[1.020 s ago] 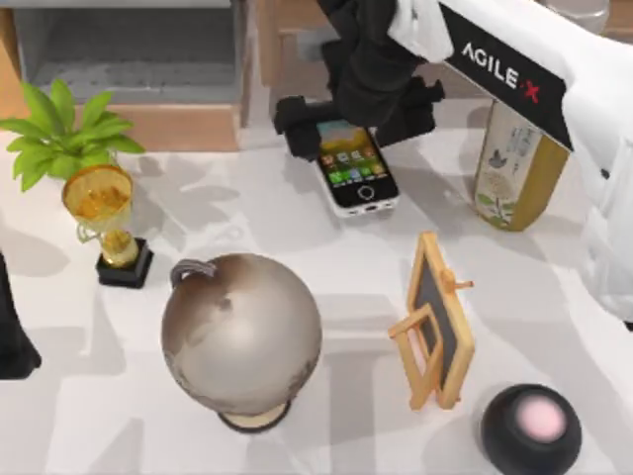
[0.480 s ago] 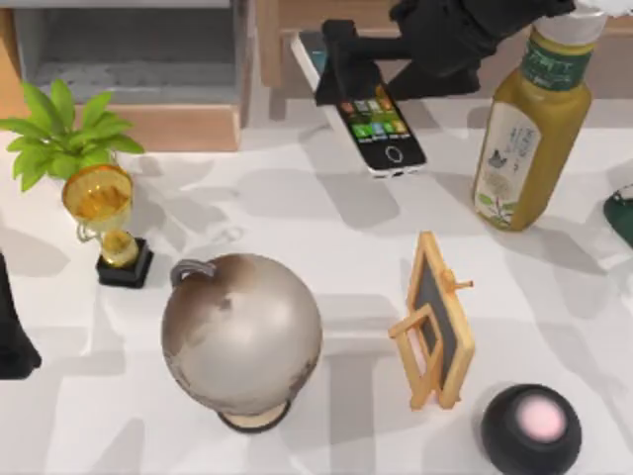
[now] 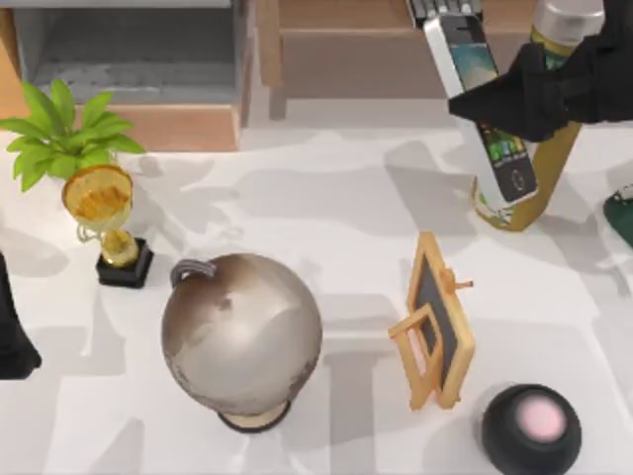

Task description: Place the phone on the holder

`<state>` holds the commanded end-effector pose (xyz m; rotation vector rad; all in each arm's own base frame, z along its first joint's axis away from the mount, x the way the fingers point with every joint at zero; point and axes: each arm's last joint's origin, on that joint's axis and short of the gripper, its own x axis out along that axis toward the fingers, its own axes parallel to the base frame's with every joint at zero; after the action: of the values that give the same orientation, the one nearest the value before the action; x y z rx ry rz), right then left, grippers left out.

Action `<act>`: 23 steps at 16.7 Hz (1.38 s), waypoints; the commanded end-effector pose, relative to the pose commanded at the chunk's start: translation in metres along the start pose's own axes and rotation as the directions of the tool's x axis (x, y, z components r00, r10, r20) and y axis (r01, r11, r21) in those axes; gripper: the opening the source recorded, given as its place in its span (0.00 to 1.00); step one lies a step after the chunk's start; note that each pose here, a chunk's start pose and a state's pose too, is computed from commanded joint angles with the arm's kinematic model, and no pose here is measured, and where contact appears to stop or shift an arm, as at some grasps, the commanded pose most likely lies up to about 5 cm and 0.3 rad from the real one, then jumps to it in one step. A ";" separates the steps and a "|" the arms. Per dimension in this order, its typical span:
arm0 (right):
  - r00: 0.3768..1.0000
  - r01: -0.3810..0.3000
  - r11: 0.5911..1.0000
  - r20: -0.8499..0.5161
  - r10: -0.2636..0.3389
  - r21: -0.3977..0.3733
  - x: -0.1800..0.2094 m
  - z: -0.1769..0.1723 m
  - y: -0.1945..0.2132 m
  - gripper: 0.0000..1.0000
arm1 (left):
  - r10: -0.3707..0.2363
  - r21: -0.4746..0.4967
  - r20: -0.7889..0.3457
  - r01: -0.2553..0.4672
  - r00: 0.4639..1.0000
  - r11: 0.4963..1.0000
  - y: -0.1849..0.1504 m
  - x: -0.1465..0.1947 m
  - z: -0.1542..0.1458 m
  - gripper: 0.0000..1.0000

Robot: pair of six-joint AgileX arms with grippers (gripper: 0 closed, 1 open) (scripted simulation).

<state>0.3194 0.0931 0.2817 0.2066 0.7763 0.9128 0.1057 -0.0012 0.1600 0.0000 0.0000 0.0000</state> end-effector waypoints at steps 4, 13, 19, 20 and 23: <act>0.977 0.072 0.991 0.209 -0.047 -0.116 -0.053 -0.041 -0.034 0.00 | 0.000 0.000 0.000 0.000 1.000 1.000 0.000 0.000 0.000 1.00; 0.781 0.517 0.839 0.495 -0.381 -0.171 -0.141 -0.133 -0.109 0.00 | 0.000 0.000 0.000 0.000 1.000 1.000 0.000 0.000 0.000 1.00; 0.749 0.566 0.809 0.509 -0.425 -0.157 -0.149 -0.145 -0.115 0.00 | 0.000 0.000 0.000 0.000 1.000 1.000 0.000 0.000 0.000 1.00; 0.749 0.566 0.809 0.509 -0.425 -0.157 -0.149 -0.145 -0.115 0.00 | 0.000 0.000 0.000 0.000 1.000 1.000 0.000 0.000 0.000 1.00; 0.746 0.570 0.806 0.514 -0.424 -0.161 -0.148 -0.141 -0.116 0.00 | 0.000 0.000 0.000 0.000 1.000 1.000 0.000 0.000 0.000 1.00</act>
<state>0.2427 -0.1149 0.2026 -0.0740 0.2096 0.4194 0.1057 -0.0012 0.1600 0.0000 0.0000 0.0000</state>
